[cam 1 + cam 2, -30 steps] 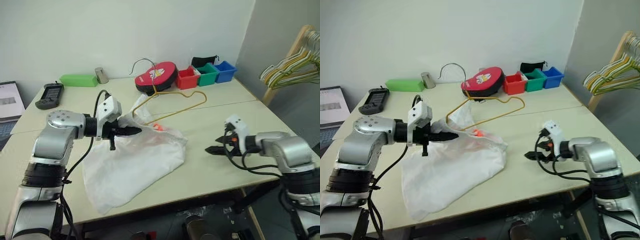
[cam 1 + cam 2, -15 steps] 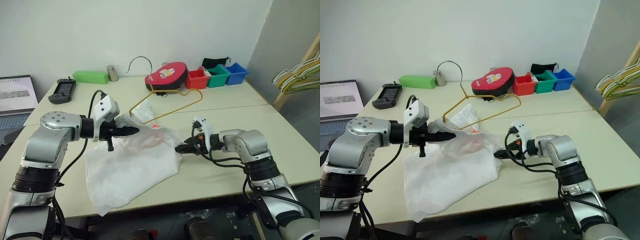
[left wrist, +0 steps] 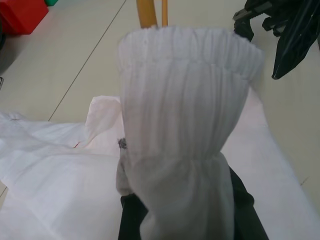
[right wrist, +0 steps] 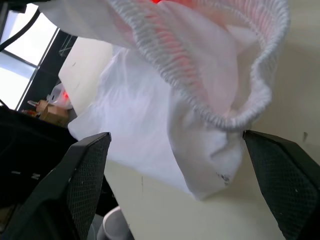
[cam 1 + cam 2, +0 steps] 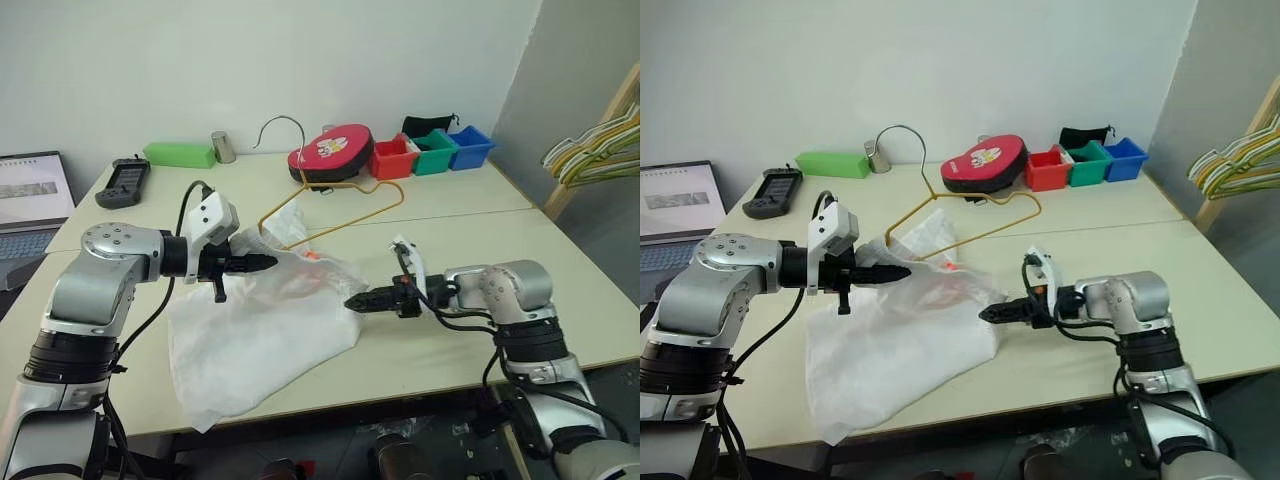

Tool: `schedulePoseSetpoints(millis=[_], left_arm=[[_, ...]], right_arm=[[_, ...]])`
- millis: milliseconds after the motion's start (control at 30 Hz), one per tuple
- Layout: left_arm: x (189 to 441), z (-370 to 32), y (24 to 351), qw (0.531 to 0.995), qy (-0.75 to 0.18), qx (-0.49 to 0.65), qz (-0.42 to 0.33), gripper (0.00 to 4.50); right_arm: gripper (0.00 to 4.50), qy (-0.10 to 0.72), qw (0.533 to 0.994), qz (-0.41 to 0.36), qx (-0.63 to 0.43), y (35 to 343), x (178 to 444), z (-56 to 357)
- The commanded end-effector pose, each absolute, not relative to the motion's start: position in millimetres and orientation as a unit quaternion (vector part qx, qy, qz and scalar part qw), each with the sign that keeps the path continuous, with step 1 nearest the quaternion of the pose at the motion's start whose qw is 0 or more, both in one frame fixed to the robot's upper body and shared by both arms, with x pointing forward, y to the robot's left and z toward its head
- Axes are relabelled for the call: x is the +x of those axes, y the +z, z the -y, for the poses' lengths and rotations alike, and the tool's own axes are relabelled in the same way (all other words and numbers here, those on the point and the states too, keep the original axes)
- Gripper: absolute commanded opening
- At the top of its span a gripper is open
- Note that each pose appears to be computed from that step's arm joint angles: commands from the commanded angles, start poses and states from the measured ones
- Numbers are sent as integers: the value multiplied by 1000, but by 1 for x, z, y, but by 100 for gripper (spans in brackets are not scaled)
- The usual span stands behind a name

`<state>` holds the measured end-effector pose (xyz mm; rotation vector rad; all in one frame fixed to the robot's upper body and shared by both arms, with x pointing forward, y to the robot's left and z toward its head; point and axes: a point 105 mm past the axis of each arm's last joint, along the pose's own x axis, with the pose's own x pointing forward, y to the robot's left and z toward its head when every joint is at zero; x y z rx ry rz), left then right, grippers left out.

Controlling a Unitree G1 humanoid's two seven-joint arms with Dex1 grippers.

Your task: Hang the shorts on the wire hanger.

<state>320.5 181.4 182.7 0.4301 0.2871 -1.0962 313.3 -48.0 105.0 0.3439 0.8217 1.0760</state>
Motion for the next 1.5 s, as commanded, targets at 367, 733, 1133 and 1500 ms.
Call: schedulePoseSetpoints(millis=[367, 733, 1133, 1500], left_arm=[[327, -179, 197, 821, -516, 219, -106, 9], [326, -180, 196, 822, -515, 219, -104, 9], [327, -181, 195, 821, -515, 224, -102, 9], [323, -183, 191, 813, -524, 228, -112, 9]], right_arm=[[448, 416, 826, -347, 158, 105, 346, 66], [430, 451, 816, -321, 168, 119, 346, 53], [153, 469, 810, -312, 163, 124, 340, 54], [3, 448, 850, -275, 4, 122, 343, 75]])
